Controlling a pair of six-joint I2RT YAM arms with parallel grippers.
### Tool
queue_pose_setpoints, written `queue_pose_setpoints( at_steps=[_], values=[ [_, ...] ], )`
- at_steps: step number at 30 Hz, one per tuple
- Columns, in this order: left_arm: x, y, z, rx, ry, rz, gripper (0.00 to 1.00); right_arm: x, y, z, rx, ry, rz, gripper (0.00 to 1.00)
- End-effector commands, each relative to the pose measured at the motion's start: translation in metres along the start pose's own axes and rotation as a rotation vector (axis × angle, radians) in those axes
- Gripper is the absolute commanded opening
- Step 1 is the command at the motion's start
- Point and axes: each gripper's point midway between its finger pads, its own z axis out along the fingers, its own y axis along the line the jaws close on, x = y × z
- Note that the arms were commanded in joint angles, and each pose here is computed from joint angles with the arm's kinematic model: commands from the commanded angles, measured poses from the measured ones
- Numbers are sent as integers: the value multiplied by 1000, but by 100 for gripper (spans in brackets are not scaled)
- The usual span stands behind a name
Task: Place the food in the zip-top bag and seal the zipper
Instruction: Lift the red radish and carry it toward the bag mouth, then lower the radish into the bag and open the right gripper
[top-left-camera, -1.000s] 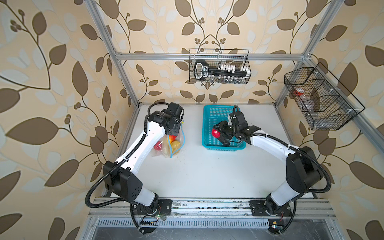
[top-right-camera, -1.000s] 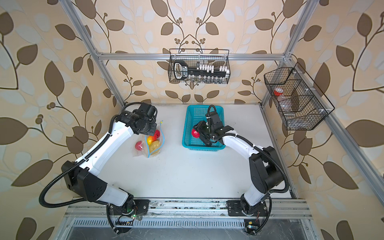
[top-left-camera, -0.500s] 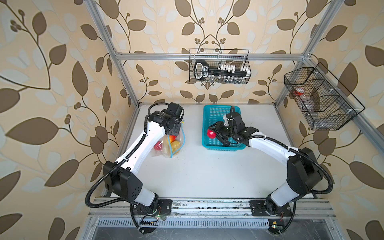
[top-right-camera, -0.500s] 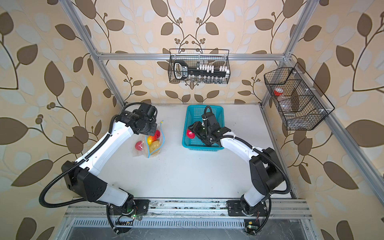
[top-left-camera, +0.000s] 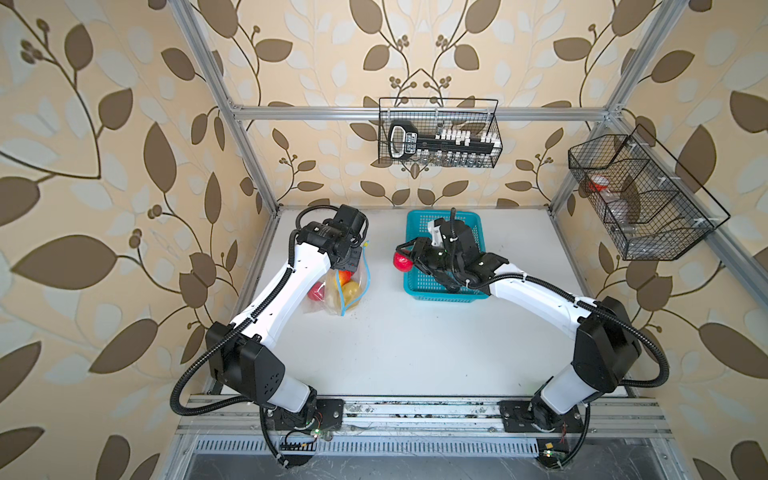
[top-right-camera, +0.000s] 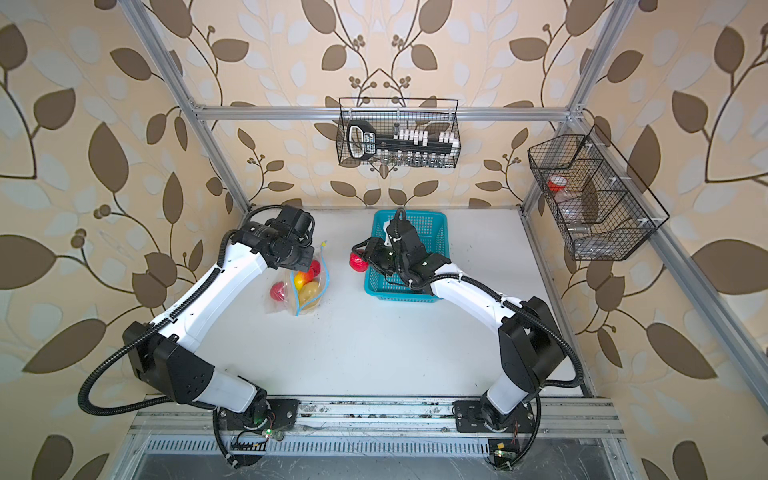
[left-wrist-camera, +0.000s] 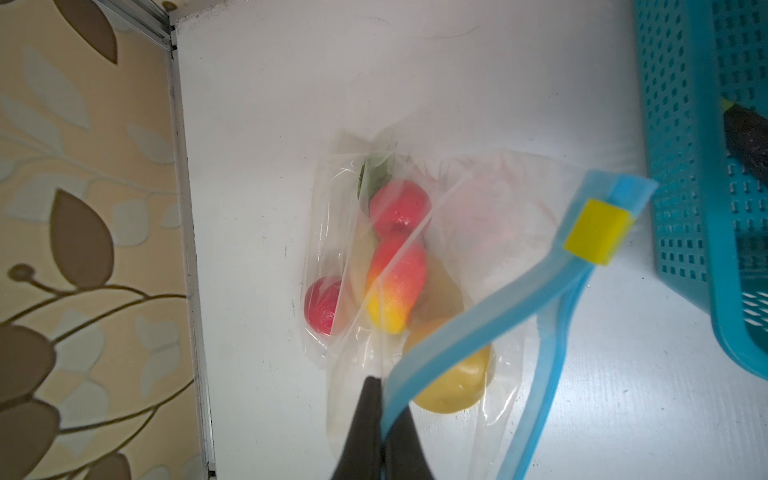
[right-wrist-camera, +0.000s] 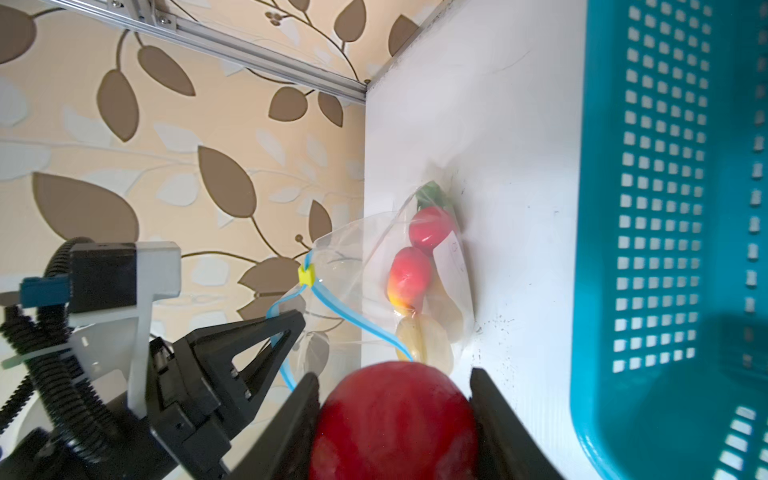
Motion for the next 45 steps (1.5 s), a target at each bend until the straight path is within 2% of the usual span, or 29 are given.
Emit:
queue_pose_setpoints(
  at_steps=[1,24,37,38,45],
  values=[
    [-3,5,-13,16,-35,-30,0,3,22,8,-79,13,17,40],
    [-3,4,-16,27,-40,-33,0,58,70,43,-174,109,-33,40],
    [-2,3,-15,36,-37,-32,0,80,72,62,-166,154,-33,40],
    [-3,6,-26,41,-67,-42,0,82,71,64,-164,156,-29,40],
    [-3,7,-27,42,-72,-45,0,92,61,76,-141,174,-7,39]
  ],
)
